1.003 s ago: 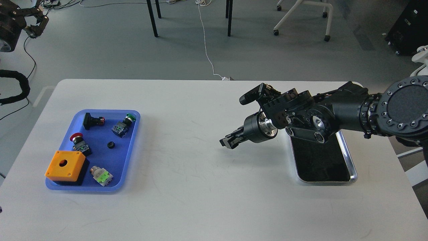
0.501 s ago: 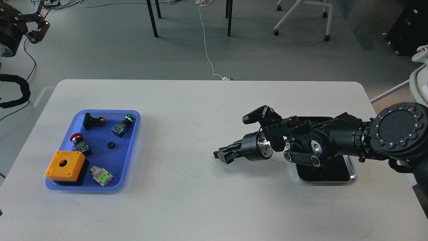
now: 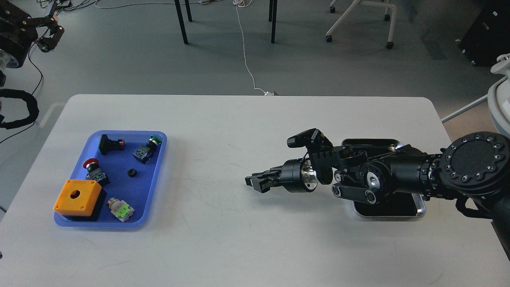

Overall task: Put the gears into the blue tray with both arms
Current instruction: 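Release the black piece on the table and raise the right arm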

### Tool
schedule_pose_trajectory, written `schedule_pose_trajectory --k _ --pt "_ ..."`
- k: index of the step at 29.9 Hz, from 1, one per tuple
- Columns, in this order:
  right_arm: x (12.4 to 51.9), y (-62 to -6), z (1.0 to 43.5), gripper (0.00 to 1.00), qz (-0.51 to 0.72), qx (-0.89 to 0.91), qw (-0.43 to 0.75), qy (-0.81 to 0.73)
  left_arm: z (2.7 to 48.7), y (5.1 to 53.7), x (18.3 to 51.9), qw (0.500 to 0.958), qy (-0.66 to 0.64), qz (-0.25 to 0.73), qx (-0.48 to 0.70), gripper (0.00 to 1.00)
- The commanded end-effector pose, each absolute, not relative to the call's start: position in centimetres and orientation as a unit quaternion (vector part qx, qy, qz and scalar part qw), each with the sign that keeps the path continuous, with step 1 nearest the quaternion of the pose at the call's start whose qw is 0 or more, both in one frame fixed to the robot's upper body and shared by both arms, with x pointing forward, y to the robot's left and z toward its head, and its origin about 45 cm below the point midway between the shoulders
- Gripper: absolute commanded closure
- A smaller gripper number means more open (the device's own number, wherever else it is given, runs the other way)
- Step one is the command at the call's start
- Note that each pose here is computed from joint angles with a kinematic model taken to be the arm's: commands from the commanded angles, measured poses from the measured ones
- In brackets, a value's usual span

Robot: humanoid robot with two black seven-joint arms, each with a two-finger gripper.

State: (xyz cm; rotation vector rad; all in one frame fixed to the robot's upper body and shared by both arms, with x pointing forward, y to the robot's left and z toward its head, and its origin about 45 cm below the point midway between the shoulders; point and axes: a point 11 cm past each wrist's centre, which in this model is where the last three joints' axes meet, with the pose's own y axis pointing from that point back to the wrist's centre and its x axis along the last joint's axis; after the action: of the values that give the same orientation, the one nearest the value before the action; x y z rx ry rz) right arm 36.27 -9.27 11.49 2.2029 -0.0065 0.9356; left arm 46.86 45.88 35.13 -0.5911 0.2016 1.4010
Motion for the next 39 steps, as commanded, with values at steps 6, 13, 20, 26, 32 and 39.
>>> schedule_pose_trajectory --k 6,13,20,26,32,39 --pt "36.3 -9.3 11.4 0.61 0.365 0.856 0.365 -0.006 35.3 46.2 46.7 0.719 0.088 0.636 -0.266 0.02" --pt "36.7 -7.8 12.8 0.29 0.359 0.869 0.339 -0.028 37.5 45.1 46.6 0.736 0.077 0.612 -0.278 0.02" --pt "38.6 -5.3 16.6 0.07 0.37 0.88 0.289 -0.072 39.8 43.7 45.9 0.763 0.06 0.585 -0.269 0.02" --pt "41.8 -6.0 22.6 0.02 0.353 0.895 0.219 -0.165 38.6 45.2 44.6 0.781 0.043 0.595 -0.185 0.02" --pt "45.2 -16.0 25.4 0.02 0.324 0.874 0.215 -0.292 39.4 41.8 43.6 0.836 -0.024 0.542 -0.08 0.02" --pt "45.8 -26.2 27.0 0.02 0.201 0.856 0.128 -0.459 39.4 33.6 42.4 0.89 -0.122 0.439 0.018 0.02"
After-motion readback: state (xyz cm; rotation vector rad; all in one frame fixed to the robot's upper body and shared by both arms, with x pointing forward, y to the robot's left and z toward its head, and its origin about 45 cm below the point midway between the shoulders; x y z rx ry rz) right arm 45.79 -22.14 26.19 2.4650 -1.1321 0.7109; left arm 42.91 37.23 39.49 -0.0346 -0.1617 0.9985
